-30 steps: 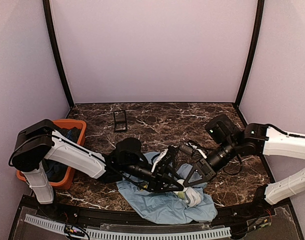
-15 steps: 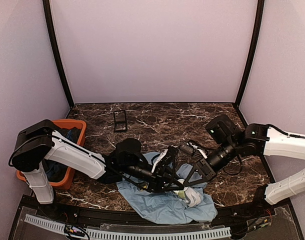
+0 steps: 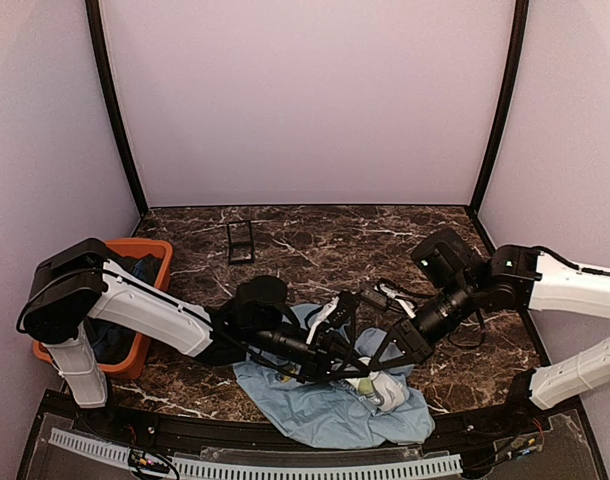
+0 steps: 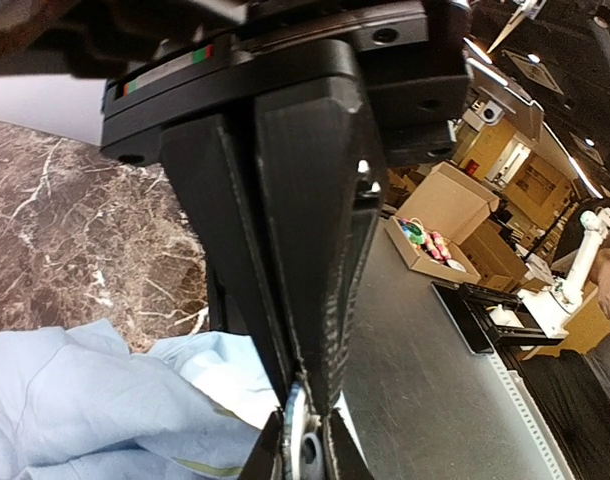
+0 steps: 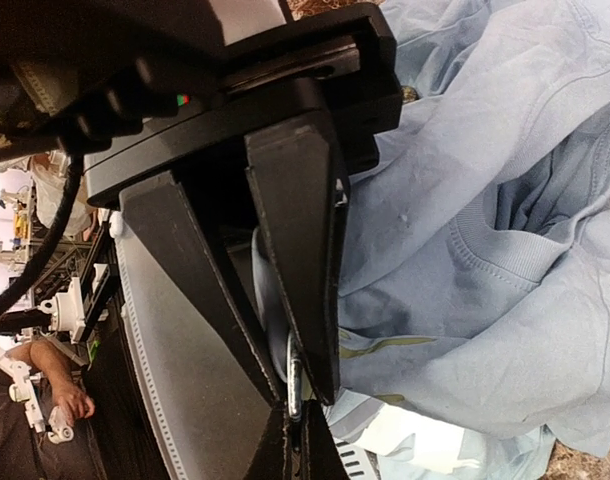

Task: Pin the brooch onto the clothing
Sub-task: Pin the brooch to the flattened clothing.

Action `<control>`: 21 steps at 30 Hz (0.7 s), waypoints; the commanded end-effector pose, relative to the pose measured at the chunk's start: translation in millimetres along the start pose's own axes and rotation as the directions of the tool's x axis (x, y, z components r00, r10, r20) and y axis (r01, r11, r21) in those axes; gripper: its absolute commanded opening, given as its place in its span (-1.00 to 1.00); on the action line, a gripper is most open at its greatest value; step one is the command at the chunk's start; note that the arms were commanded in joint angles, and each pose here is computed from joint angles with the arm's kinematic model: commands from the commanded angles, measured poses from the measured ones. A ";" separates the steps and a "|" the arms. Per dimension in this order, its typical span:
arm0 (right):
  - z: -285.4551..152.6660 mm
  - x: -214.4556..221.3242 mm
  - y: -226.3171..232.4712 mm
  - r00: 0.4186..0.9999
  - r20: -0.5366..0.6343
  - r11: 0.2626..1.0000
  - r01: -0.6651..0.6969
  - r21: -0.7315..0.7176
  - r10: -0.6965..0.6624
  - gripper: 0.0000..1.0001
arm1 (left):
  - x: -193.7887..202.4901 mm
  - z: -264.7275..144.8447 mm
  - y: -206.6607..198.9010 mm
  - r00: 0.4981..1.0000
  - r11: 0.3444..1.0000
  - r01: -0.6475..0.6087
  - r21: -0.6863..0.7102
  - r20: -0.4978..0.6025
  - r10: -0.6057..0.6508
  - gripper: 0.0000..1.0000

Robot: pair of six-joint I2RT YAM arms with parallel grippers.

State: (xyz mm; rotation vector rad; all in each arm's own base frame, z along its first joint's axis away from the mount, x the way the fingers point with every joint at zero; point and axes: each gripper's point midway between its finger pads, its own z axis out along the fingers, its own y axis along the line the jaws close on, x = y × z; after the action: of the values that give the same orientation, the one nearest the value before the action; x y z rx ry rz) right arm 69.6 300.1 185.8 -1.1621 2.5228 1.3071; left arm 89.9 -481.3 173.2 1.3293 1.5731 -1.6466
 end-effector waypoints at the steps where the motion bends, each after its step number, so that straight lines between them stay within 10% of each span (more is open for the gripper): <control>1: -12.4 -12.3 30.9 0.997 0.045 0.996 0.066 -0.068 -0.063 -1.00 | 13.7 -8.9 42.8 0.998 0.976 0.039 -0.215 -0.040 -0.049 -0.99; 11: -10.7 -11.6 27.7 0.997 0.040 0.996 0.064 -0.054 -0.062 -1.00 | 12.6 -17.4 53.3 0.998 0.952 0.015 -0.306 -0.055 -0.033 -0.97; 21: -11.2 -5.7 21.9 0.998 0.035 0.998 0.062 -0.027 -0.061 -1.00 | 17.2 -17.6 32.6 0.999 0.981 0.013 -0.192 -0.044 -0.022 -0.41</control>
State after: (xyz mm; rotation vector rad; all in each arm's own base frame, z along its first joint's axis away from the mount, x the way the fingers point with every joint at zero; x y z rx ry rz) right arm 77.8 297.4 182.1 -1.1478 2.5216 1.2155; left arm 103.8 -480.3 166.1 1.2961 1.6430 -1.5072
